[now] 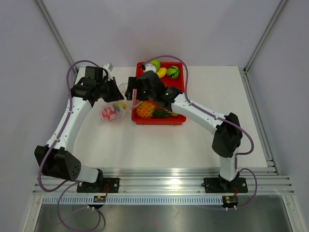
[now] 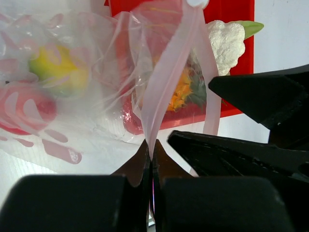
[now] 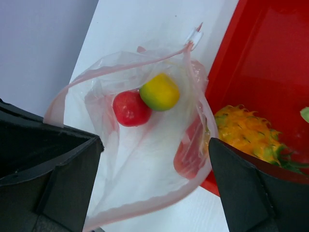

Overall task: Place the food in the zip-top bag and seal the zipper
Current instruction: Place the fake fruit in the zipper food storage bag, then adjust the zipper food storage bag at the center of the board.

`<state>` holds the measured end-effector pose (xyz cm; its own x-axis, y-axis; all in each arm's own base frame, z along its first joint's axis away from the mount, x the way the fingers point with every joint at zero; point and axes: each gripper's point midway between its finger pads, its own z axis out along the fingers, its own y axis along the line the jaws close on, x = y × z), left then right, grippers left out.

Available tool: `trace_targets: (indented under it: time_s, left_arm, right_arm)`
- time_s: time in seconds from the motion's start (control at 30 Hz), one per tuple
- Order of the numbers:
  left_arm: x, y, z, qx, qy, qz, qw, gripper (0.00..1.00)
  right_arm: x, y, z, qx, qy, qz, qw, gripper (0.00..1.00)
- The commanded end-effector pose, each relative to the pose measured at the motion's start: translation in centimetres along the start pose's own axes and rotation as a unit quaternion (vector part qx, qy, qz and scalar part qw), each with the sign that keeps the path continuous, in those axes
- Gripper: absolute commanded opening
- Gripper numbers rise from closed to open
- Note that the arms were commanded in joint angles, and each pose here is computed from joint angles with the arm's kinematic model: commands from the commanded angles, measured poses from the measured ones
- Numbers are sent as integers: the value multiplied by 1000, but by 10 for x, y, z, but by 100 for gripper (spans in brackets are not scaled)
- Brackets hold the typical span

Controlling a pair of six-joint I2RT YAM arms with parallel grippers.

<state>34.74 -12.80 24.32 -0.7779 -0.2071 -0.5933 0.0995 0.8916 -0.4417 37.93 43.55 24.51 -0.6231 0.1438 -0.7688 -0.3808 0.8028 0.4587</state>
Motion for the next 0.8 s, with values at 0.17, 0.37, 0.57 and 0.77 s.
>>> trace_targets:
  time_s: [0.17, 0.37, 0.57, 0.77]
  left_arm:
    - [-11, -18, -23, 29, -29, 14, 999, 0]
    - [-11, -19, -26, 31, -32, 13, 999, 0]
    - [-10, -19, -29, 28, -33, 13, 999, 0]
    - [-29, -3, -46, -31, -62, 14, 997, 0]
  right_arm:
    - [-31, -20, -61, 37, -71, -2, 997, 90]
    - [-9, -34, -48, 57, -33, -2, 998, 90]
    - [17, -16, -14, 15, 45, -6, 999, 65]
    - [-9, -1, -13, -2, 27, -9, 1000, 0]
